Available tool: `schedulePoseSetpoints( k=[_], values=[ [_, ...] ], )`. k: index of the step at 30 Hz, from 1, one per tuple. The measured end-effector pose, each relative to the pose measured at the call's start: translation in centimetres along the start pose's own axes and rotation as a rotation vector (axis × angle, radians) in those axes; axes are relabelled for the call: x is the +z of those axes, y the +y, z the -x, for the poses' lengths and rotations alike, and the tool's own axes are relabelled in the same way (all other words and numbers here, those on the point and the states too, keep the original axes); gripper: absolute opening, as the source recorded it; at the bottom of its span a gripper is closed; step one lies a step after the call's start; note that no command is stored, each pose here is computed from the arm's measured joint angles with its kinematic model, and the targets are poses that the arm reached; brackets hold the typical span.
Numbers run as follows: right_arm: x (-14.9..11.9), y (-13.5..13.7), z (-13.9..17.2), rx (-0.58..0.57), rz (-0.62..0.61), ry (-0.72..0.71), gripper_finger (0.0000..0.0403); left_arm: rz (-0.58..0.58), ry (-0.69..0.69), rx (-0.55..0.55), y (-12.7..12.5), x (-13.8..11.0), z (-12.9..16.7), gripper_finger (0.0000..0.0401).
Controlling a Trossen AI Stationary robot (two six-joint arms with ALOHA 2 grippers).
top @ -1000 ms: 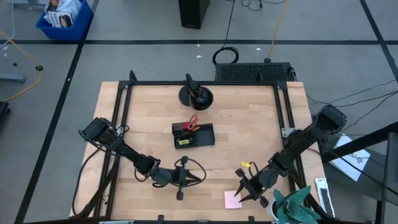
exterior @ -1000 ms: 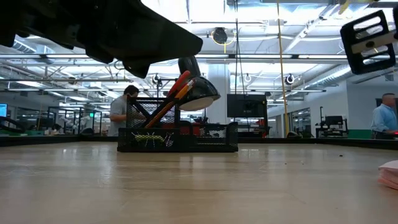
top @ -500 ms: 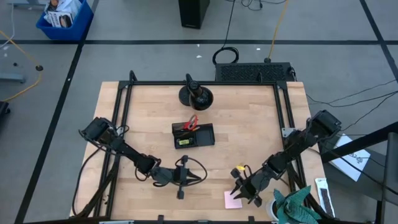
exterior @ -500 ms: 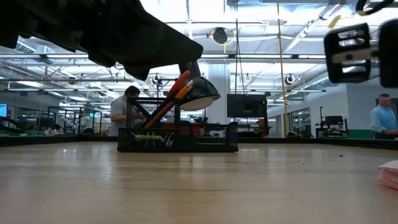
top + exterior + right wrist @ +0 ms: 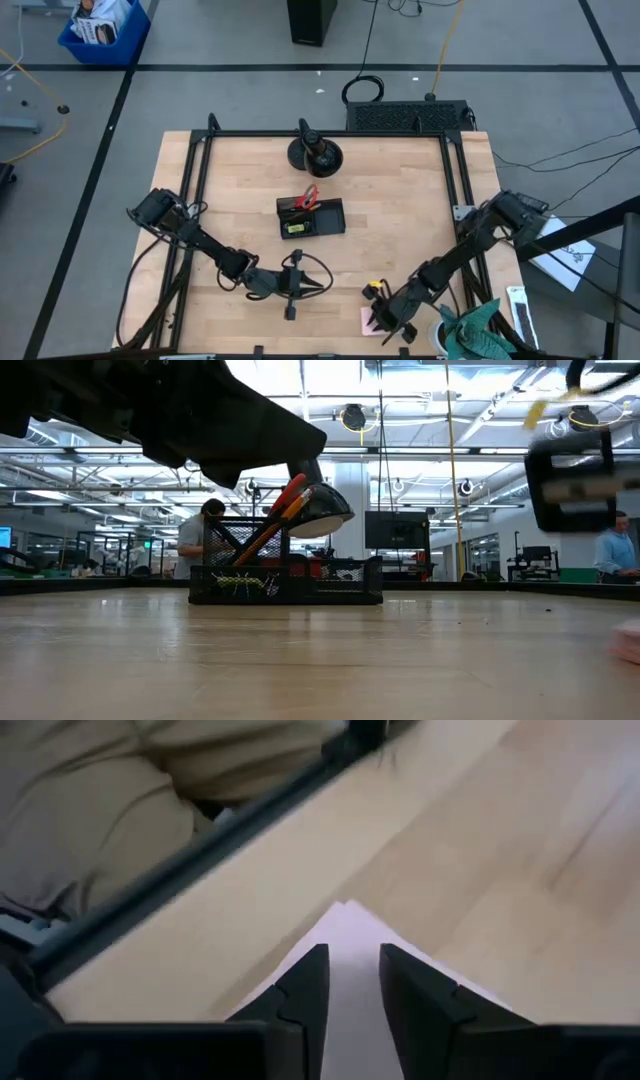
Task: Pick and place office supplies into organizer
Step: Put the pink sticky notes into the black desk organizer
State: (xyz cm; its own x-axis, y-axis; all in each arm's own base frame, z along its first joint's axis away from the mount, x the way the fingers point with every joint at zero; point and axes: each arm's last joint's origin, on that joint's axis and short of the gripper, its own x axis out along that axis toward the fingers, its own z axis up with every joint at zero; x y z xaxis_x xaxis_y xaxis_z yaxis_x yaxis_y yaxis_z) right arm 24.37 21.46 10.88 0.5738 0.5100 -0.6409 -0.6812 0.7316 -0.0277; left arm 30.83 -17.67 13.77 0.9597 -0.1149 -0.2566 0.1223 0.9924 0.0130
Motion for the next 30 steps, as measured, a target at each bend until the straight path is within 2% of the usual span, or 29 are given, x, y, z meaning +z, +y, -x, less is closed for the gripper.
schedulePoseSetpoints(
  k=[8,14,18,21,30],
  values=[
    [-1.2,-1.1,-0.3,-0.018,-0.052,0.111,0.0072,0.0,0.011,-0.002,-0.1,-0.1,0.0,0.0003],
    [-1.6,-3.7,-0.1,-0.079,-0.094,0.127,0.0061,-0.002,0.011,-0.002,-0.1,-0.1,0.0,0.0025],
    [-1.9,-5.7,0.1,-0.119,-0.091,0.13,0.0057,-0.003,0.013,-0.002,-0.1,-0.1,0.0,0.0032],
    [-2.0,-7.0,0.3,-0.104,-0.082,0.108,0.0057,-0.009,0.025,0.0,-0.1,-0.3,0.0,0.003],
    [-2.3,-10.4,0.9,-0.169,-0.068,0.056,0.0056,-0.019,0.047,0.002,0.0,-0.5,0.1,0.0008]
  ],
)
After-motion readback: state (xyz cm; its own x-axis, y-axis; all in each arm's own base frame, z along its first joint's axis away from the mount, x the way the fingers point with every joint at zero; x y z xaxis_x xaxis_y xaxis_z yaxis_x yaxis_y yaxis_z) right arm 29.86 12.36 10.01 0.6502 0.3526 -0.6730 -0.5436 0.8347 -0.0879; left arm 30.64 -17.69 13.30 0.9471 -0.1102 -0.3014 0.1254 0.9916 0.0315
